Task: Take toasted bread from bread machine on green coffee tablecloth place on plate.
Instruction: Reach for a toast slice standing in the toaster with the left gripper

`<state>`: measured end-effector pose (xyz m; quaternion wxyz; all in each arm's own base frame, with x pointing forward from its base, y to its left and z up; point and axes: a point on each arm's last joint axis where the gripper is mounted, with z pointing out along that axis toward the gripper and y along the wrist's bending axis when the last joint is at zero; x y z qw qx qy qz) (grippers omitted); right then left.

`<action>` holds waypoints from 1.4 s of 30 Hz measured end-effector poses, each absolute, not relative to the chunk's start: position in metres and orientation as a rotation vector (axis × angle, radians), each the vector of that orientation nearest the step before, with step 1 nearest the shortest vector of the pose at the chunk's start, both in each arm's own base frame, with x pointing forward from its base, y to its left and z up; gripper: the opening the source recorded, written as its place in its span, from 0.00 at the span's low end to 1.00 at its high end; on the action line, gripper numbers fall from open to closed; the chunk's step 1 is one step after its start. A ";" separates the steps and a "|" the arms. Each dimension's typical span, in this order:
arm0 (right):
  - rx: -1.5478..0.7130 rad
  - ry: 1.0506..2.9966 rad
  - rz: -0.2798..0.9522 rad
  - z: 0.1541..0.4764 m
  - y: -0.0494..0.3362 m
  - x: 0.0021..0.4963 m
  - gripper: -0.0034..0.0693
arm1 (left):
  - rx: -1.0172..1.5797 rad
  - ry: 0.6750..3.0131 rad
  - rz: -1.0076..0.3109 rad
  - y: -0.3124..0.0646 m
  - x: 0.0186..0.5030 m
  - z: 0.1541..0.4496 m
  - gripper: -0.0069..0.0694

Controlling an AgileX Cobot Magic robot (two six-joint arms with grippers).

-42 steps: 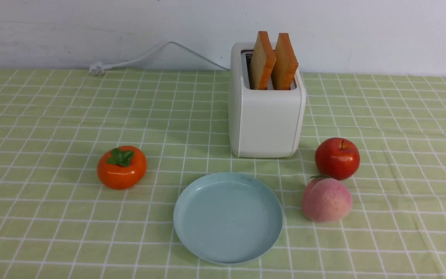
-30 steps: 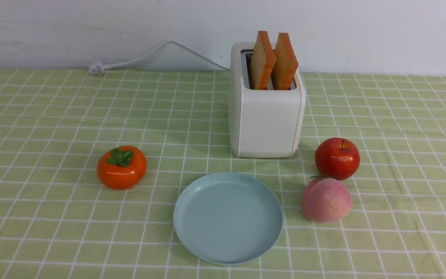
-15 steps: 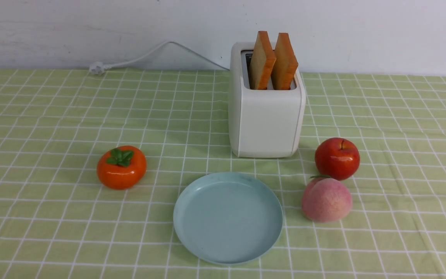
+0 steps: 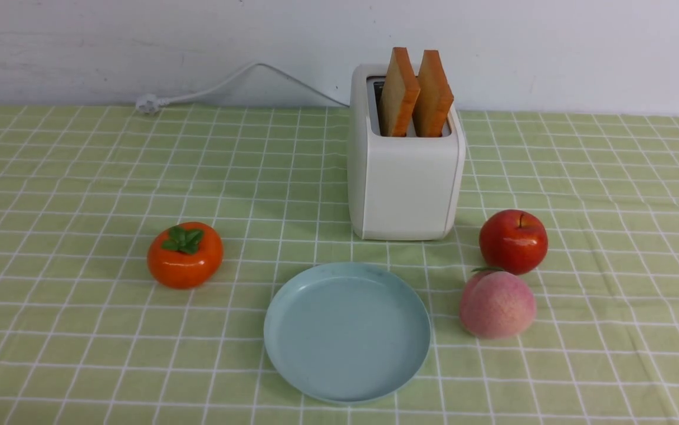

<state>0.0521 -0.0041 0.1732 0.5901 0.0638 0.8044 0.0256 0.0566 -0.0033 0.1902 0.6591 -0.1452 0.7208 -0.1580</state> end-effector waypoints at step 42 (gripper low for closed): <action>0.416 1.435 0.496 0.245 0.001 0.057 0.05 | 0.254 1.822 -0.519 -0.095 0.183 0.322 0.07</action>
